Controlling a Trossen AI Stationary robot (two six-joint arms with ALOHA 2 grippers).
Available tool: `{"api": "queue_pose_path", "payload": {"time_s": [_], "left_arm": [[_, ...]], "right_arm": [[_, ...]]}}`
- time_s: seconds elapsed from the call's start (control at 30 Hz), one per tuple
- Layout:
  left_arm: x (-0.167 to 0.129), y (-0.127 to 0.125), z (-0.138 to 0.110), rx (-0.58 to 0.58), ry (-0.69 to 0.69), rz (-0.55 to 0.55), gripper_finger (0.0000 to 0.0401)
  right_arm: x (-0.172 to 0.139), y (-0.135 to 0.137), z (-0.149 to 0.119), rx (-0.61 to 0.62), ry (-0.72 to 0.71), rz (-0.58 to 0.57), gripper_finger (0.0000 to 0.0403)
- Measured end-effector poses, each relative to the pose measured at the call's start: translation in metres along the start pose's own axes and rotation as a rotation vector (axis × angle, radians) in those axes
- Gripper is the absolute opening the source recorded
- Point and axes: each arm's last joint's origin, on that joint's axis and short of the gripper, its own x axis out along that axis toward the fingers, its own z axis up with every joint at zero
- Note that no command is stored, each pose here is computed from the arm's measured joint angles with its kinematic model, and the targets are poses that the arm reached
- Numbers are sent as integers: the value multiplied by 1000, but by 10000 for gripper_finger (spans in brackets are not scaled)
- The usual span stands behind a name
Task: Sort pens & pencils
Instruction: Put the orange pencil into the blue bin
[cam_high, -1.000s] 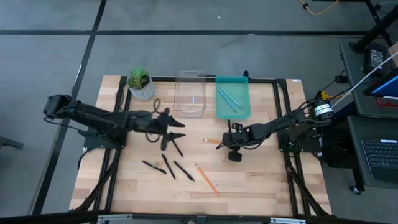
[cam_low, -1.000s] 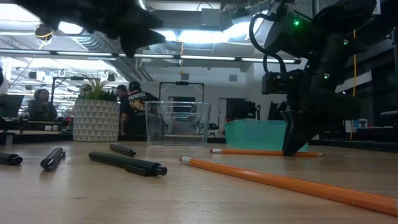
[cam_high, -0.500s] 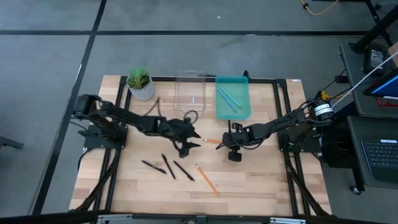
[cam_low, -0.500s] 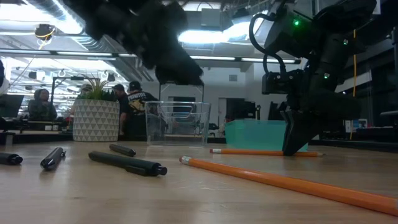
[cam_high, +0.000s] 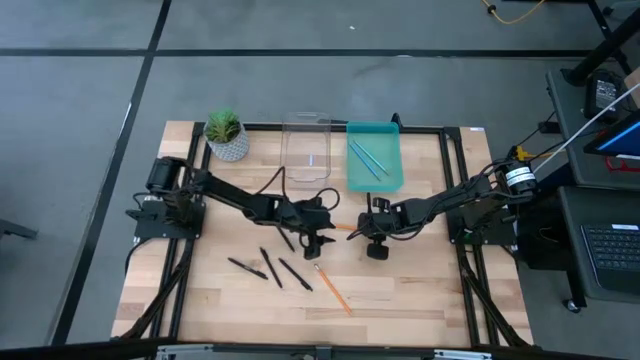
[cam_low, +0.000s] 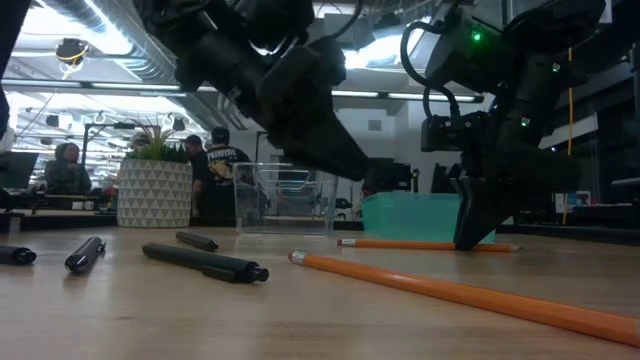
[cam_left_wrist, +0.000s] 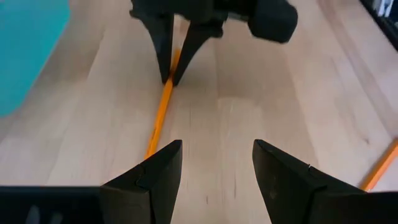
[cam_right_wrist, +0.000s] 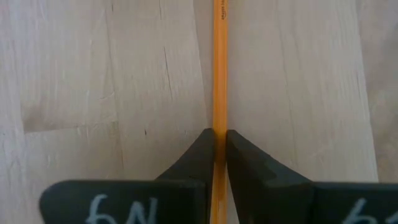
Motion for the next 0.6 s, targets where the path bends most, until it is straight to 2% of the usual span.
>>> {"api": "queue_pose_path", "payload": {"time_s": [0.27, 0.6], "left_arm": [[4, 0, -8, 4, 62, 27, 190], [3, 1, -6, 3, 50, 32, 190]], "right_arm": [[0, 0, 0, 0, 0, 0, 41], [0, 0, 0, 22, 1, 0, 41]]}}
